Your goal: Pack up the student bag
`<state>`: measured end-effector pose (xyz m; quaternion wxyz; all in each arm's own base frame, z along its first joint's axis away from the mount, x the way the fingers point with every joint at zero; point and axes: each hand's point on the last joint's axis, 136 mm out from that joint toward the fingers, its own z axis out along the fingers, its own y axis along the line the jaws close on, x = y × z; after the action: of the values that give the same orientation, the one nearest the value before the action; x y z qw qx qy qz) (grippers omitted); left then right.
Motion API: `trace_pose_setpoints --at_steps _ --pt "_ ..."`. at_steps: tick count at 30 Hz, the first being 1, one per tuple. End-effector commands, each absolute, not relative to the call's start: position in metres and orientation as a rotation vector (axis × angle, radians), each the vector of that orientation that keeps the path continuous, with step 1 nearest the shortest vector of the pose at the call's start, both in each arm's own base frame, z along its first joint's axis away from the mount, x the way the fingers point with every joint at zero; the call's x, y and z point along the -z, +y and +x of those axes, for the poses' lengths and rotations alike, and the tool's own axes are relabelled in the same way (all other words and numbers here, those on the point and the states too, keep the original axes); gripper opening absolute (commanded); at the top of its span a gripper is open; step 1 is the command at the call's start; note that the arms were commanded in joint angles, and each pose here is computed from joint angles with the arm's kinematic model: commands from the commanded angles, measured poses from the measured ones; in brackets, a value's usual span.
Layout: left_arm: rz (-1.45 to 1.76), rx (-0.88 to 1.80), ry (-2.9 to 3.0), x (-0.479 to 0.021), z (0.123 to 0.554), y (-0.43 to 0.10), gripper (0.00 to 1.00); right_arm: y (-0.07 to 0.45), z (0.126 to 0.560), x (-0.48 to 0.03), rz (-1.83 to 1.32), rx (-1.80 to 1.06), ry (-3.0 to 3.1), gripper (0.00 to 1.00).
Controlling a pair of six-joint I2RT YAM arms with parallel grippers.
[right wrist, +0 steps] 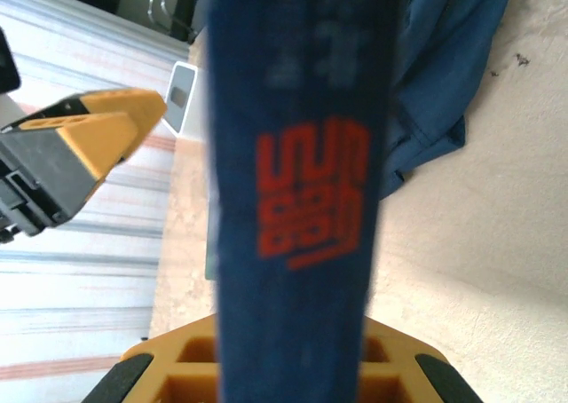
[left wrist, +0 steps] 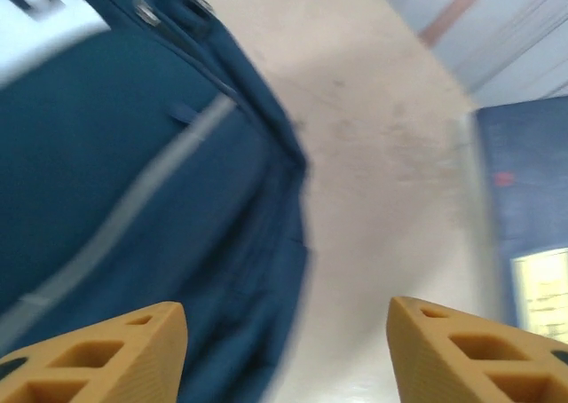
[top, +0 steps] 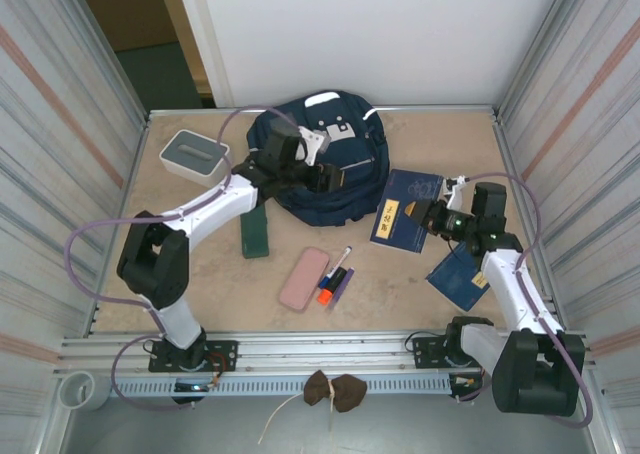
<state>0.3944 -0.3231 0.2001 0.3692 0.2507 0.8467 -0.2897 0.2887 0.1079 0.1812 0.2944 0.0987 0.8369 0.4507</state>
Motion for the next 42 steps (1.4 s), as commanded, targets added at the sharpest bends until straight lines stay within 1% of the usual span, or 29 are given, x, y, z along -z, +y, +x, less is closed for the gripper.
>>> trace_pose_setpoints --at_steps 1,5,7,10,11,12,13,15,20,23,25,27,29,30,33,37,42 --pt "0.945 0.352 2.189 -0.170 0.407 -0.302 0.69 0.104 0.289 -0.184 0.288 -1.177 2.271 0.00" --pt "1.119 0.264 2.167 -0.153 0.422 -0.312 0.78 0.105 0.294 -0.186 0.295 -1.200 2.277 0.00" --pt "1.208 0.233 2.164 -0.141 0.425 -0.321 0.80 0.105 0.296 -0.187 0.296 -1.204 2.280 0.00" --pt "1.292 0.150 2.166 -0.122 0.432 -0.328 0.80 0.105 0.297 -0.185 0.296 -1.202 2.288 0.00" --pt "1.294 0.120 2.160 -0.124 0.437 -0.328 0.80 0.105 0.296 -0.184 0.295 -1.202 2.291 0.00" --pt "1.319 0.097 2.189 -0.107 0.440 -0.329 0.79 0.105 0.296 -0.183 0.295 -1.204 2.295 0.00" --pt "1.325 0.071 2.197 -0.100 0.444 -0.329 0.78 0.106 0.296 -0.182 0.297 -1.206 2.298 0.00" --pt "1.326 0.036 2.212 -0.092 0.451 -0.329 0.73 0.106 0.295 -0.179 0.301 -1.210 2.305 0.00" --pt "1.349 0.013 2.204 -0.083 0.459 -0.332 0.48 0.105 0.291 -0.176 0.302 -1.195 2.318 0.00" --pt "1.357 0.028 2.178 -0.093 0.460 -0.335 0.28 0.101 0.289 -0.176 0.304 -1.144 2.342 0.00" --pt "1.347 0.097 2.143 -0.114 0.457 -0.339 0.16 0.101 0.288 -0.177 0.299 -1.128 2.359 0.00" --pt "1.321 0.205 2.091 -0.144 0.454 -0.343 0.01 0.105 0.288 -0.180 0.292 -1.157 2.370 0.00" --pt "1.287 0.312 2.045 -0.171 0.451 -0.344 0.00 0.113 0.289 -0.183 0.280 -1.212 2.378 0.01" --pt "1.266 0.372 1.994 -0.198 0.448 -0.343 0.00 0.119 0.290 -0.186 0.270 -1.242 2.382 0.01" --pt "1.230 0.506 1.912 -0.234 0.446 -0.338 0.00 0.136 0.296 -0.191 0.258 -1.304 2.385 0.01" --pt "1.200 0.595 1.852 -0.264 0.451 -0.327 0.00 0.160 0.315 -0.195 0.272 -1.371 2.374 0.01" --pt "1.153 0.677 1.824 -0.285 0.459 -0.318 0.00 0.190 0.353 -0.196 0.354 -1.391 2.326 0.00"
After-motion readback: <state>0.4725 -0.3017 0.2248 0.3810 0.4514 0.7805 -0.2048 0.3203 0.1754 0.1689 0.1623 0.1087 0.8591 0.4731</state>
